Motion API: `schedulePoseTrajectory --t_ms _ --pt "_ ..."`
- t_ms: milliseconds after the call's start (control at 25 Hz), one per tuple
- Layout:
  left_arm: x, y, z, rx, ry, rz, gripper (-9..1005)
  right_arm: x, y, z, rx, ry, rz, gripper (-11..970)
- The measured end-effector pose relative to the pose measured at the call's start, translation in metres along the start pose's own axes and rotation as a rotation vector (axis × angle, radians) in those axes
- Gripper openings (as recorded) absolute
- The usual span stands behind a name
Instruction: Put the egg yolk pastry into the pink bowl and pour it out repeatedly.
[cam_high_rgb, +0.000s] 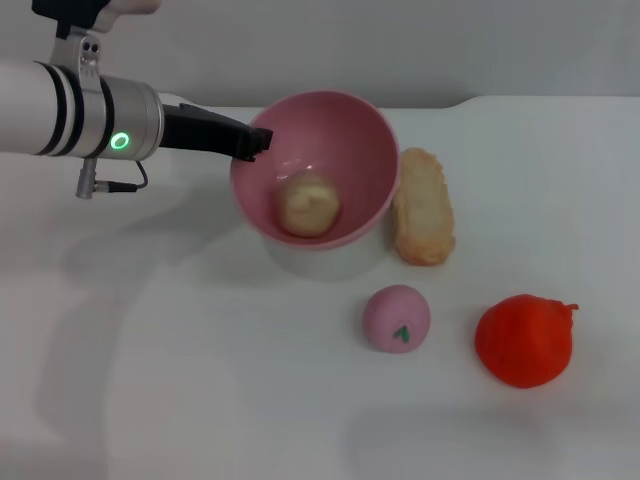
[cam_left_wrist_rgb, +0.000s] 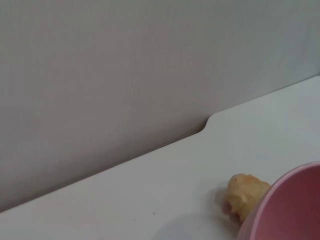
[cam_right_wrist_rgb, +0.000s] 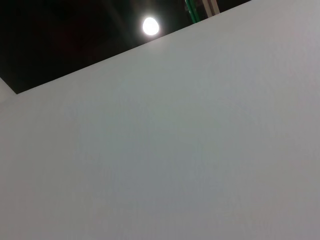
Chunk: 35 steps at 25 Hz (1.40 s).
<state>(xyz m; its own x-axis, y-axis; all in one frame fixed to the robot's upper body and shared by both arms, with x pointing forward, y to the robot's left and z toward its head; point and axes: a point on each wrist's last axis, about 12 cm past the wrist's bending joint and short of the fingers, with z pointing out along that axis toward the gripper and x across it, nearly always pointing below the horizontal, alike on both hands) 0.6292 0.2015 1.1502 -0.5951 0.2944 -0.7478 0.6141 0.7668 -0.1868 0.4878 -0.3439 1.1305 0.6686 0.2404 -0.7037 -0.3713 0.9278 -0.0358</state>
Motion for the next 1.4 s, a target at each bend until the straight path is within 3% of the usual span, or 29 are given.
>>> schedulePoseTrajectory --t_ms 720,760,800,880,1040,1120,1240,1280,1400 --pt "-0.001 -0.010 0.008 -0.002 -0.058 0.058 43 0.003 0.001 0.005 -0.005 -0.005 0.007 676" --pt "-0.001 -0.022 0.013 0.001 -0.125 0.164 43 0.003 0.001 0.005 -0.004 -0.003 0.008 676" --pt "-0.001 -0.022 0.013 0.001 -0.125 0.164 43 0.003 0.001 0.005 -0.004 -0.003 0.008 676" --pt "-0.001 -0.040 0.024 -0.012 -0.208 0.304 43 0.003 0.002 0.005 -0.003 -0.001 0.009 676" --pt "-0.001 -0.040 0.024 -0.012 -0.208 0.304 43 0.004 0.003 0.005 -0.005 0.000 0.014 676" --pt "-0.003 -0.059 0.037 -0.058 -0.272 0.402 43 0.004 0.003 0.005 -0.005 0.000 0.016 676" --pt "-0.005 -0.067 0.042 -0.086 -0.299 0.438 43 0.004 0.003 0.005 -0.005 0.000 0.017 676" --pt "-0.003 -0.080 0.047 -0.133 -0.342 0.507 43 0.004 0.003 0.005 -0.006 0.000 0.020 676" --pt "-0.002 -0.085 0.048 -0.160 -0.366 0.534 43 0.005 0.003 0.004 -0.005 0.002 0.040 676"
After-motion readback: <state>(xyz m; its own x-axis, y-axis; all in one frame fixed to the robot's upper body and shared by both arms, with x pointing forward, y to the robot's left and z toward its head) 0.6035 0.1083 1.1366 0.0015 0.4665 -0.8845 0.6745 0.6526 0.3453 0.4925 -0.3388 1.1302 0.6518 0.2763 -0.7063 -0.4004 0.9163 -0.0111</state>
